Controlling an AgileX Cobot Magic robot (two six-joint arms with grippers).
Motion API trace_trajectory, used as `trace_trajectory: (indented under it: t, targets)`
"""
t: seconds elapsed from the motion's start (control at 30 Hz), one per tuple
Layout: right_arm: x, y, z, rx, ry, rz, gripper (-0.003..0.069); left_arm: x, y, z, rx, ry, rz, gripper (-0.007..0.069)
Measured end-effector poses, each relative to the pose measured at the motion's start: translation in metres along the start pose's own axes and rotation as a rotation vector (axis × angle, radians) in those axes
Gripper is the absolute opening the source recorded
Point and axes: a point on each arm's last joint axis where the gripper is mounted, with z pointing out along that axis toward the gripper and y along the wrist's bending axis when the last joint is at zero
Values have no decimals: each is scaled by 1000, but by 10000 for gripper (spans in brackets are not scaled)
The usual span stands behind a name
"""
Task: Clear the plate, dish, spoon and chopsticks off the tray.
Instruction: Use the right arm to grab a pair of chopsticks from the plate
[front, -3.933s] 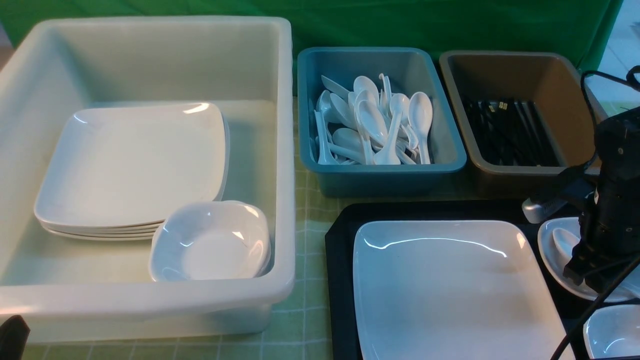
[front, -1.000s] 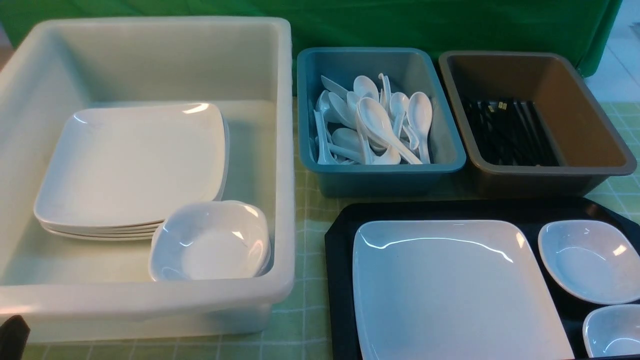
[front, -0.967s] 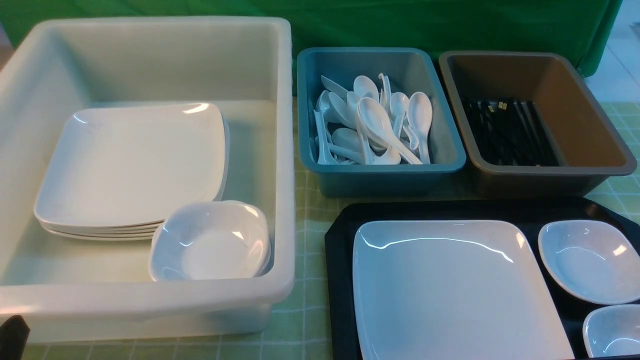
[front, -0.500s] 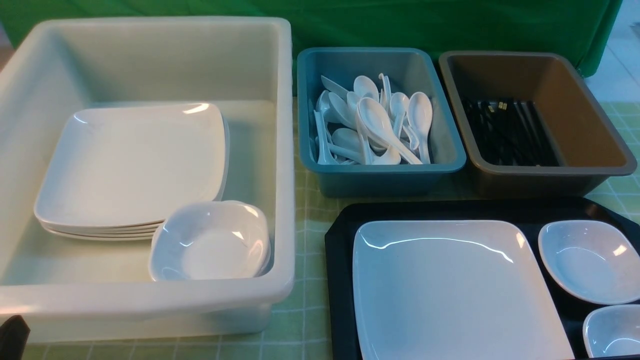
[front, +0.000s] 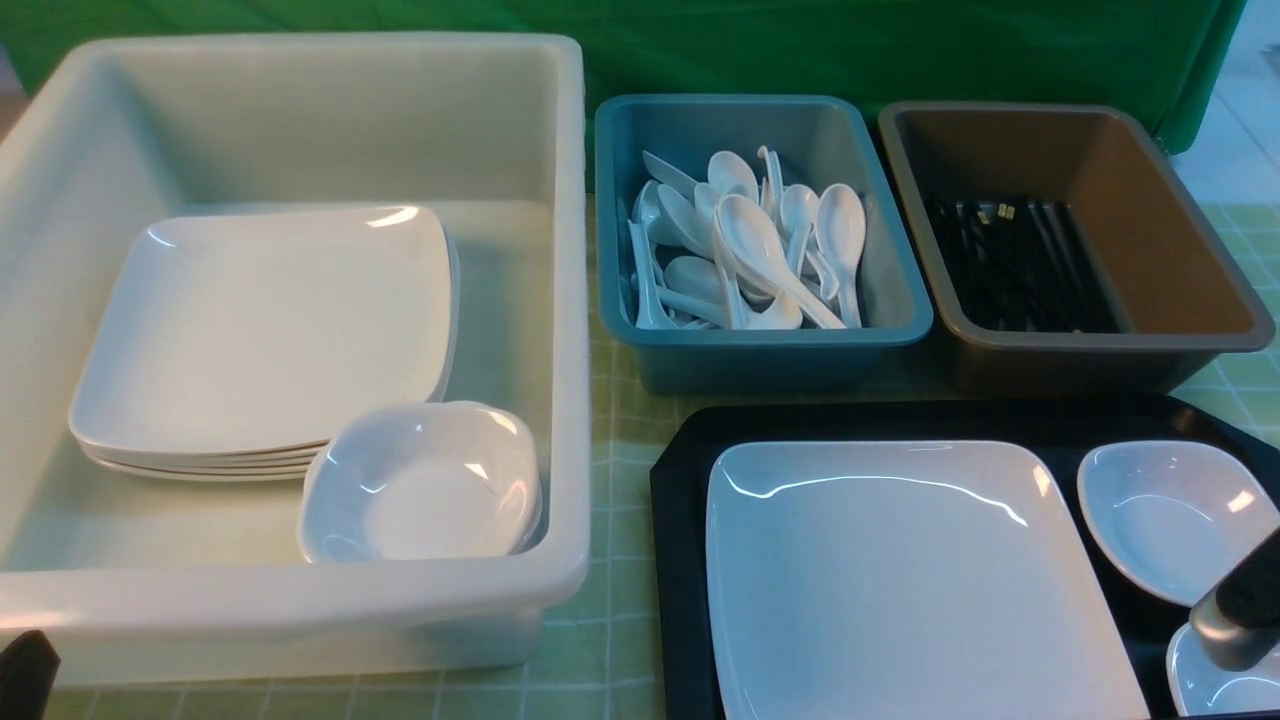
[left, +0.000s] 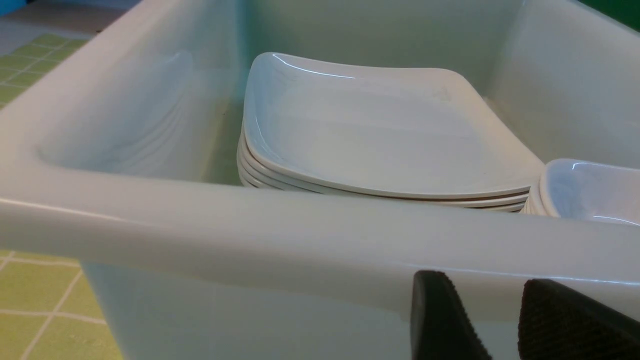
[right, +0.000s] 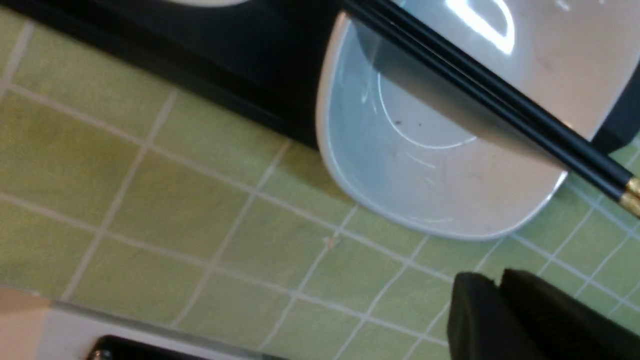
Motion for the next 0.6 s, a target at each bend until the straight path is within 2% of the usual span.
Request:
trace_trajectory:
  t: [0.07, 0.13, 0.17, 0.2, 0.23, 0.3, 0.47, 0.6]
  targets:
    - [-6, 1, 5, -5, 10, -38, 145, 0, 0, 0, 0, 0, 0, 223]
    - [-13, 3, 13, -12, 23, -121, 253, 0, 0, 0, 0, 0, 0, 223]
    - [-14, 3, 14, -13, 26, -132, 269, 0, 0, 0, 0, 0, 0, 223]
    - [-19, 4, 20, -19, 43, -230, 329, 0, 0, 0, 0, 0, 0, 223]
    - [-20, 4, 21, -21, 47, -244, 335, 0, 0, 0, 0, 0, 0, 223]
    - [-25, 5, 29, -26, 69, -401, 384, 0, 0, 0, 0, 0, 0, 223]
    - [-33, 2, 39, 21, 94, -607, 404, 0, 0, 0, 0, 0, 0, 223]
    - [-37, -2, 42, 68, 87, -681, 407, 0, 0, 0, 0, 0, 0, 223]
